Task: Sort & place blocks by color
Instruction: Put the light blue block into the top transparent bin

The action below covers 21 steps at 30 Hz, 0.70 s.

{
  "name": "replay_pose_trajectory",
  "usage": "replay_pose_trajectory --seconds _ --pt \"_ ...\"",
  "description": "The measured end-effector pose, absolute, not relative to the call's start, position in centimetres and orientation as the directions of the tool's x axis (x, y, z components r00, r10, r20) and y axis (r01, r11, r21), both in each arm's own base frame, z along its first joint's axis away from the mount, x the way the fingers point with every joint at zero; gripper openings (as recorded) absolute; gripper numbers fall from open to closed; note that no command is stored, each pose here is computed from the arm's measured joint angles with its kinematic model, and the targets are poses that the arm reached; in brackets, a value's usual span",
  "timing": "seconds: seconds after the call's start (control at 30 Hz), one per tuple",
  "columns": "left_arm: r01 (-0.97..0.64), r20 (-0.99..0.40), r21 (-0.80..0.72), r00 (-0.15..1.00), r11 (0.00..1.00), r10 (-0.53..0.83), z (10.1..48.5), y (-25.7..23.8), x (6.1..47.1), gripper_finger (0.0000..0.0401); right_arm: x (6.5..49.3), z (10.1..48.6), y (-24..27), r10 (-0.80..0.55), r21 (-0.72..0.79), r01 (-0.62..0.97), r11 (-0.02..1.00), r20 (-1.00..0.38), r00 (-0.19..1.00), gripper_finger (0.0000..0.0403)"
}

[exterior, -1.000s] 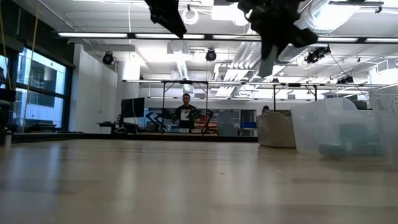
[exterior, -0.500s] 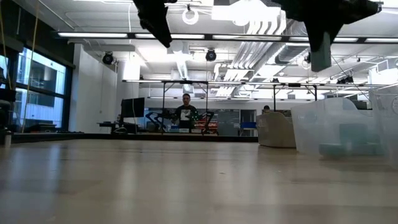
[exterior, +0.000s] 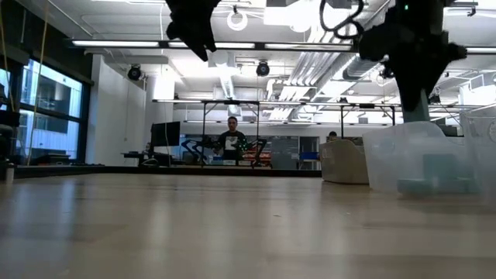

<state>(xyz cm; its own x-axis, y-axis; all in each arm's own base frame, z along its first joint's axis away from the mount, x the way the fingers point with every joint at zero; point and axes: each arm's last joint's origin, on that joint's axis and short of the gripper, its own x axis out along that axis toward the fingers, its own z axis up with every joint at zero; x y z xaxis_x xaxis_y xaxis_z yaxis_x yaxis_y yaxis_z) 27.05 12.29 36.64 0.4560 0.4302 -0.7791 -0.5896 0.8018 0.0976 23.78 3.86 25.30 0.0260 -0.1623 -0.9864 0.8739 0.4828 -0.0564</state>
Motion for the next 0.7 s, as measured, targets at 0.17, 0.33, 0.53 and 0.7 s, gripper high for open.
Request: replay_pose_trajectory --seconds 0.17,0.33,0.53,0.7 --pt "-0.636 -0.800 0.055 0.433 0.770 0.415 36.4 12.2 26.8 0.0168 23.7 22.6 3.6 -0.131 -0.039 0.832 0.554 -0.991 0.041 0.0041" --pt "-0.671 -0.835 0.038 0.385 0.740 0.392 36.1 11.9 26.4 0.0168 23.8 20.5 3.3 -0.094 0.022 0.824 0.565 -0.992 0.090 0.0044" --pt "-0.700 -0.859 0.028 0.348 0.713 0.376 35.8 11.8 26.0 0.0168 23.5 19.1 2.7 -0.076 0.033 0.827 0.561 -0.993 0.092 0.0044" --pt "-0.692 -0.882 0.038 0.316 0.721 0.349 35.6 11.3 25.8 0.0168 23.5 18.9 2.3 -0.060 0.039 0.813 0.581 -0.994 0.090 0.0048"
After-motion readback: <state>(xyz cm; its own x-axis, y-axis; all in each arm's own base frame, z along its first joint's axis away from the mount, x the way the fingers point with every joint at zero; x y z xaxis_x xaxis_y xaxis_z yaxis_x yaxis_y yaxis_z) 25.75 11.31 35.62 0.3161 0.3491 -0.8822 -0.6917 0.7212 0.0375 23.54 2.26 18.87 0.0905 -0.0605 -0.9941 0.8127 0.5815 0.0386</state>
